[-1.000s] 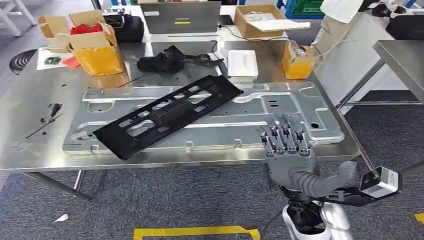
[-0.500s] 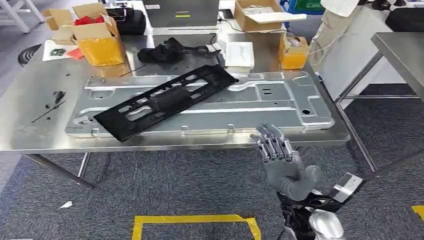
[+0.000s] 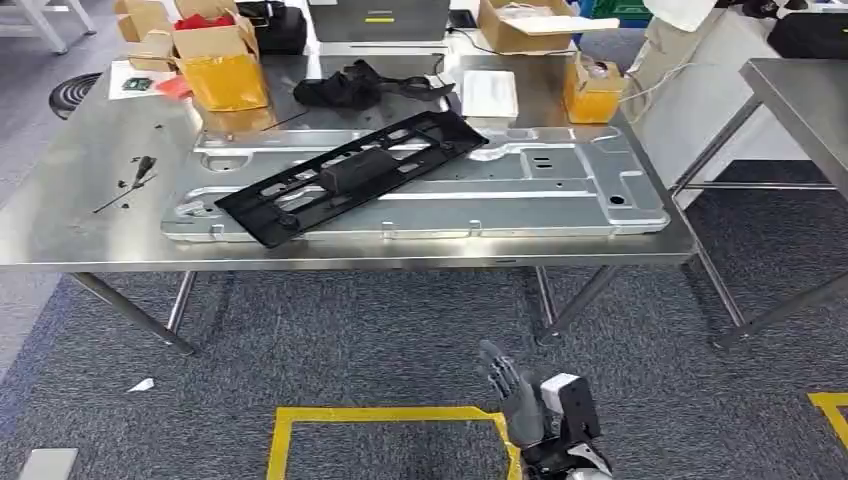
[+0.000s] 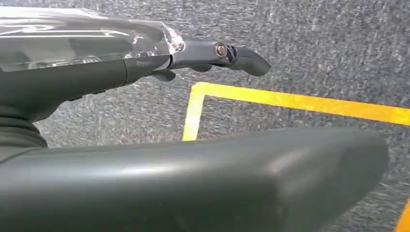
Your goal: Take the parts from the cabinet and place them on the table.
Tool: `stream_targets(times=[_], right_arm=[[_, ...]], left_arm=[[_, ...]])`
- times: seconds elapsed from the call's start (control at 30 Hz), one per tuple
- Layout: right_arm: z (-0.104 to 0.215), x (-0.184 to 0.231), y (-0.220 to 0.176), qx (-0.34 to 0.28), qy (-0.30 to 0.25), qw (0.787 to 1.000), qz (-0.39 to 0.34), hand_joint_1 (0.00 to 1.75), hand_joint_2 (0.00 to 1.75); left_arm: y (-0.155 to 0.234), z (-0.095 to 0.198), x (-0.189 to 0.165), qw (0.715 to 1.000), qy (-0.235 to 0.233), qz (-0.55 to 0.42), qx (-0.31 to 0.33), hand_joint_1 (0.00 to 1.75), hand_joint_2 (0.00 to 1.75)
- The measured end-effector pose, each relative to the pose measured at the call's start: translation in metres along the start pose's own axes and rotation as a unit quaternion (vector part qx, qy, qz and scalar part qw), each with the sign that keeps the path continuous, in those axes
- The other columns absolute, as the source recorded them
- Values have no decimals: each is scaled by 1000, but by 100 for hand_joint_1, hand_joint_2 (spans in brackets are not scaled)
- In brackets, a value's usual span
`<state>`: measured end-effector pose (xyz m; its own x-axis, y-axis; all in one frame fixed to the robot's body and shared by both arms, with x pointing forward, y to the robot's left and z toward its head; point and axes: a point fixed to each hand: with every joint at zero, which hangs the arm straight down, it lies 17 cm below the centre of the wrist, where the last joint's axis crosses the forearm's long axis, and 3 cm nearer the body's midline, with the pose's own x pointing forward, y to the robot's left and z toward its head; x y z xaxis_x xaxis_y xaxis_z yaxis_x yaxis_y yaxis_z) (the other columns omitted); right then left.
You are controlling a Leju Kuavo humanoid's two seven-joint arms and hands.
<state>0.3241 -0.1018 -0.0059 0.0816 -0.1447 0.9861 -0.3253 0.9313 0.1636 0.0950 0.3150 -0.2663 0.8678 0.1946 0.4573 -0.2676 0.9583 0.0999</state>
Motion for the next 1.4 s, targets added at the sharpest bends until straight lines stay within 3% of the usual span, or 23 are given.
stream_targets(times=[0.13, 0.23, 0.37, 0.57, 0.67, 0.9, 1.2, 1.4], right_arm=[[22, -86, -25, -43, 106, 987, 115, 0, 0], [58, -144, -44, -56, 206, 957, 194, 0, 0], [104, -190, -51, -48, 302, 926, 219, 0, 0], [210, -252, -70, -49, 503, 841, 195, 0, 0], [249, -265, -77, -50, 562, 805, 182, 0, 0], [268, -269, -84, -84, 589, 792, 136, 0, 0], [264, -268, -89, -93, 589, 792, 132, 0, 0], [272, -270, -89, -93, 603, 781, 132, 0, 0]], left_arm=[[-2, -1, 3, 1000, -3, -2, -3, 0, 0], [-4, 0, 0, 1000, 1, -1, -2, 0, 0], [-4, 0, 0, 1000, 2, 1, -1, 0, 0], [-6, -1, 3, 1000, 0, -4, -3, 0, 0], [-8, -1, 4, 1000, 1, -6, -6, 0, 0], [-6, -1, 3, 1000, 3, -9, -6, 0, 0], [-5, -1, 3, 1000, 3, -13, -5, 0, 0], [-4, -1, 3, 1000, 3, -15, -6, 0, 0]])
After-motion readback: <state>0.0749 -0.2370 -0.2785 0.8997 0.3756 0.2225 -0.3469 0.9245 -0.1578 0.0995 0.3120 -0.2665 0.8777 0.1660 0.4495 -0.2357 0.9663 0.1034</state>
